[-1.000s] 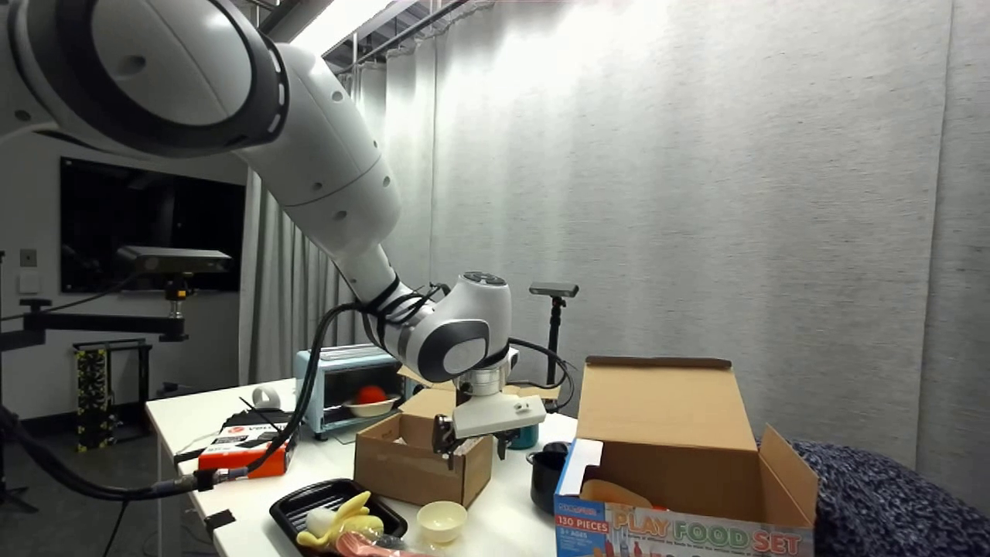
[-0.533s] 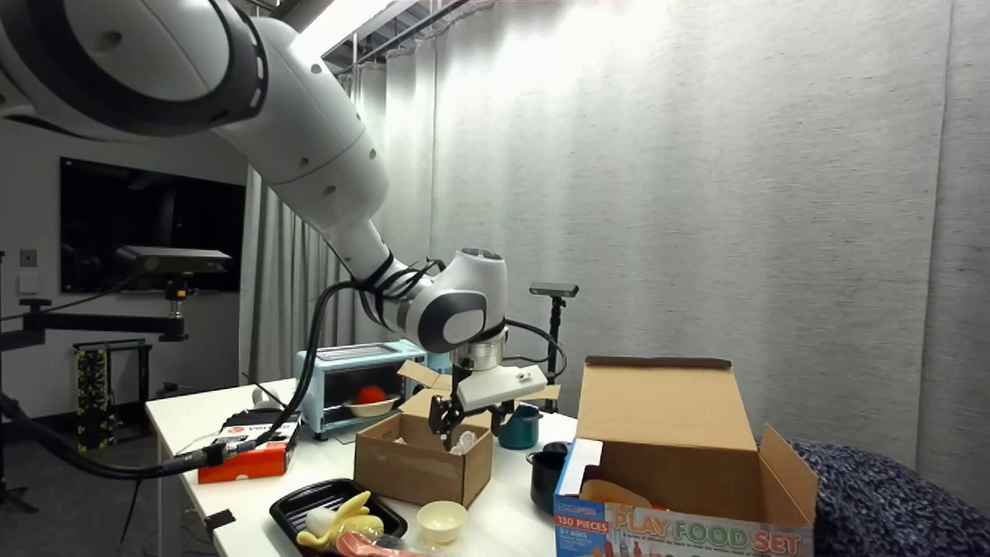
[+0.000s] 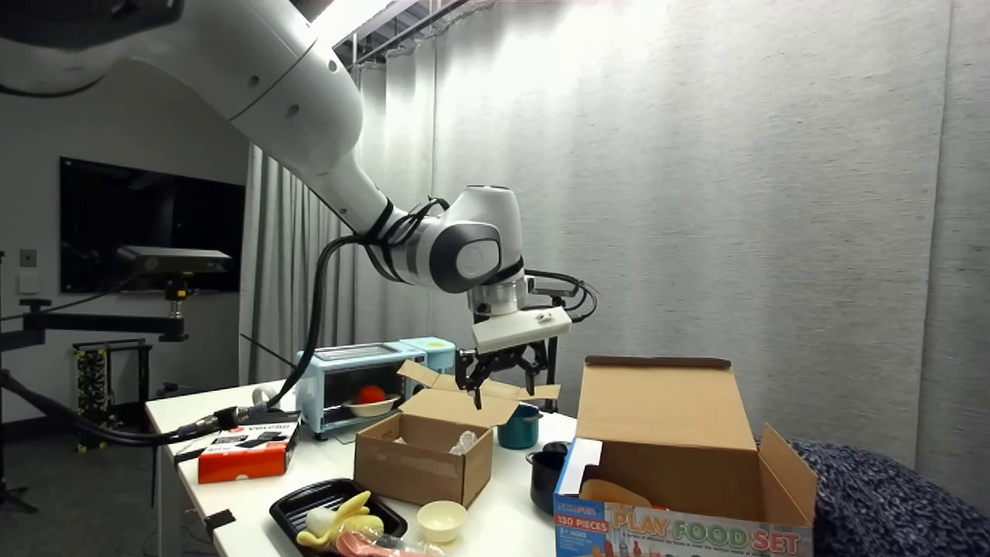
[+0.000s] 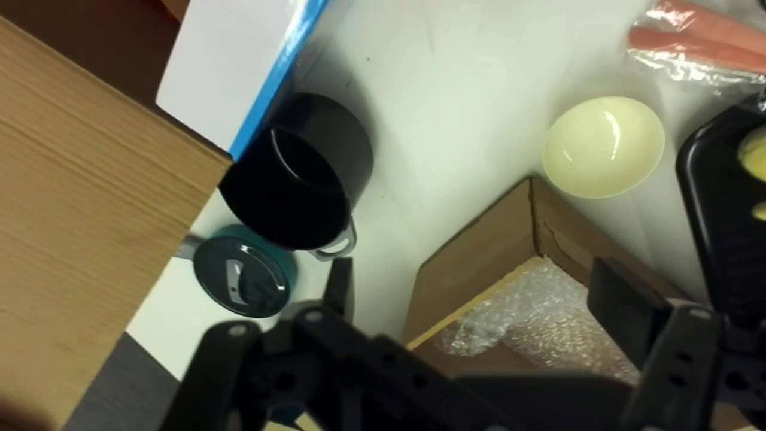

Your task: Take the black and pink objects out of the box

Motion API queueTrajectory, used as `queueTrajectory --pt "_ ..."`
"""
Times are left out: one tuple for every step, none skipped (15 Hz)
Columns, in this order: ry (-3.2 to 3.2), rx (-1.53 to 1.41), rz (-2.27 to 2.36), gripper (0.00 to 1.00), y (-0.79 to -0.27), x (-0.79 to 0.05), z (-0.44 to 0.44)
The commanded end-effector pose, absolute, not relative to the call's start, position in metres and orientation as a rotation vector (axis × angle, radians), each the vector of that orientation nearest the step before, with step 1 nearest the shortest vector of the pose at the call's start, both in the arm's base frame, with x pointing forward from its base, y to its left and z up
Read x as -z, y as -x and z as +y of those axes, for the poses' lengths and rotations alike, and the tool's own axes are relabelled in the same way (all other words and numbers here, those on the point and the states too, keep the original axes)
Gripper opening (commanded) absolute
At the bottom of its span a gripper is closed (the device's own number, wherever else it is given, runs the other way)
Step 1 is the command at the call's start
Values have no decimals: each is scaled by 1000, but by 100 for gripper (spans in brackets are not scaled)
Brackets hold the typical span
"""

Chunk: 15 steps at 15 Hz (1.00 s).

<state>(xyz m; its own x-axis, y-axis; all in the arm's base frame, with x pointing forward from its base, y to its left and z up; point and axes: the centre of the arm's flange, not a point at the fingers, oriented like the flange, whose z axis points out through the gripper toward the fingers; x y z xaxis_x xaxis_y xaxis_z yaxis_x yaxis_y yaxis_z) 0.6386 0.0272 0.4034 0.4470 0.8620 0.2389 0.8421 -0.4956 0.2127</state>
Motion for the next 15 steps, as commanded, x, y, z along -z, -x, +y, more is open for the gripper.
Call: queueTrajectory --pt "-2716 -545 1256 100 -655 -387 49" --pt "-2747 -566 1175 100 -658 -381 55" --pt "-2774 -585 1095 100 -660 -376 60" --pt "-2793 -605 1014 100 -661 -370 65" --pt "-2809 -626 935 100 -663 -366 70" --pt "-2813 -648 857 100 -663 -362 74" --pt "-2791 -657 788 100 -663 -358 77" --pt "-2763 -653 731 100 -663 -354 79" --pt "-2723 -603 719 100 -661 -351 79" --pt "-2698 -552 740 100 -660 -349 78" --pt "-2675 -512 750 100 -659 -347 79" --pt "-2669 -487 749 100 -655 -354 73" --pt "-2665 -482 738 100 -643 -378 52" --pt "-2691 -511 759 100 -654 -345 67" --pt "-2688 -499 749 100 -653 -353 63"
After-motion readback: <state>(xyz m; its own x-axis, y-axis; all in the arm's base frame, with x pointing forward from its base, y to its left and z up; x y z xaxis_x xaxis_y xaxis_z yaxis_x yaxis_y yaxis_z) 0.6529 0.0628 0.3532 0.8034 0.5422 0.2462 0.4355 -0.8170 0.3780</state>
